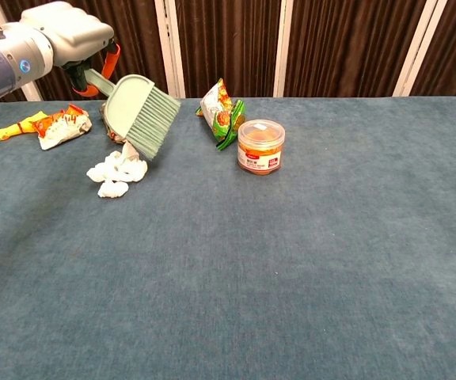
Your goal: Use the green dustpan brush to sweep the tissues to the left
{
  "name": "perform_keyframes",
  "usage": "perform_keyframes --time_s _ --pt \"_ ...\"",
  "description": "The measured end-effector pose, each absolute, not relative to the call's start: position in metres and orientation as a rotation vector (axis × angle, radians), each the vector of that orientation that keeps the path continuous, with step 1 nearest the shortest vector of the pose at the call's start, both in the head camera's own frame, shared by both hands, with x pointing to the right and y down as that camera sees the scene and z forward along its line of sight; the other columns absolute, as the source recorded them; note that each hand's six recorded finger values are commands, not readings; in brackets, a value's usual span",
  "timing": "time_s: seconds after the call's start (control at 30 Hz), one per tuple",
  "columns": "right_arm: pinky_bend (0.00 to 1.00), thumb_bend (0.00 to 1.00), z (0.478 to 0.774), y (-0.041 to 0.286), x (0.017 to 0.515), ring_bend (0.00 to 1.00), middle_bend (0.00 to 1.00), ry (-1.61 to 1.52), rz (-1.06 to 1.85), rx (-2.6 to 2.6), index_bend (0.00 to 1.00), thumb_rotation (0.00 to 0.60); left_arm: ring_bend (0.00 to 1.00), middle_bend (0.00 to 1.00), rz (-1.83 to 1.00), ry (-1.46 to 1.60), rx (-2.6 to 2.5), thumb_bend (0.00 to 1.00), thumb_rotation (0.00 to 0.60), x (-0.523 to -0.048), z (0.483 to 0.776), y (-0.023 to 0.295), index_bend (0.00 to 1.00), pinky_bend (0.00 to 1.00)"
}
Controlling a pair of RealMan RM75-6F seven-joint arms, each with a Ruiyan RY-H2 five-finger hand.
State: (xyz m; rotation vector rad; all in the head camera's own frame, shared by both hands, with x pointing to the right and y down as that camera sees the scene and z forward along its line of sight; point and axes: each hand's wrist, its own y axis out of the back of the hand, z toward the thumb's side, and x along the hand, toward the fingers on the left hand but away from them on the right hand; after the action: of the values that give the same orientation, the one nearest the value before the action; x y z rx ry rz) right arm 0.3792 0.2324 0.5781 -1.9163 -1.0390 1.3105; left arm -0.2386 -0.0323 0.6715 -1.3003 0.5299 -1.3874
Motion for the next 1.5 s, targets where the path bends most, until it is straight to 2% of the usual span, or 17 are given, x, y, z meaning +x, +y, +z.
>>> perform_keyframes --time_s 0.2,0.47,0.83,1.1,1.37,1.5 --pt "0.00 0.34 0.578 0.232 0.380 0.00 0.00 -1.043 1.312 -1.913 0.00 0.600 1.00 1.00 -1.474 0.705 -1.464 0.80 0.600 -0.227 0.678 -0.030 0.78 1.00" --pt "0.00 0.34 0.577 0.233 0.380 0.00 0.00 -1.043 1.307 -1.912 0.00 0.600 1.00 1.00 -1.564 0.656 -1.543 0.80 0.600 -0.216 0.694 -0.004 0.78 1.00" --pt "0.00 0.34 0.576 0.235 0.378 0.00 0.00 -1.026 1.301 -1.912 0.00 0.600 1.00 1.00 -1.763 0.592 -1.499 0.80 0.600 -0.261 0.709 0.023 0.78 1.00" --pt "0.00 0.34 0.575 0.235 0.377 0.00 0.00 -1.030 1.292 -1.914 0.00 0.600 1.00 1.00 -1.887 0.596 -1.339 0.81 0.600 -0.340 0.679 0.020 0.78 1.00" --pt "0.00 0.34 0.574 0.235 0.373 0.00 0.00 -1.022 1.277 -1.916 0.00 0.600 1.00 1.00 -1.988 0.639 -1.130 0.81 0.600 -0.436 0.619 0.013 0.78 1.00" --pt "0.00 0.34 0.576 0.234 0.372 0.00 0.00 -1.017 1.278 -1.914 0.00 0.600 1.00 1.00 -1.952 0.761 -1.159 0.81 0.600 -0.443 0.604 0.006 0.78 1.00"
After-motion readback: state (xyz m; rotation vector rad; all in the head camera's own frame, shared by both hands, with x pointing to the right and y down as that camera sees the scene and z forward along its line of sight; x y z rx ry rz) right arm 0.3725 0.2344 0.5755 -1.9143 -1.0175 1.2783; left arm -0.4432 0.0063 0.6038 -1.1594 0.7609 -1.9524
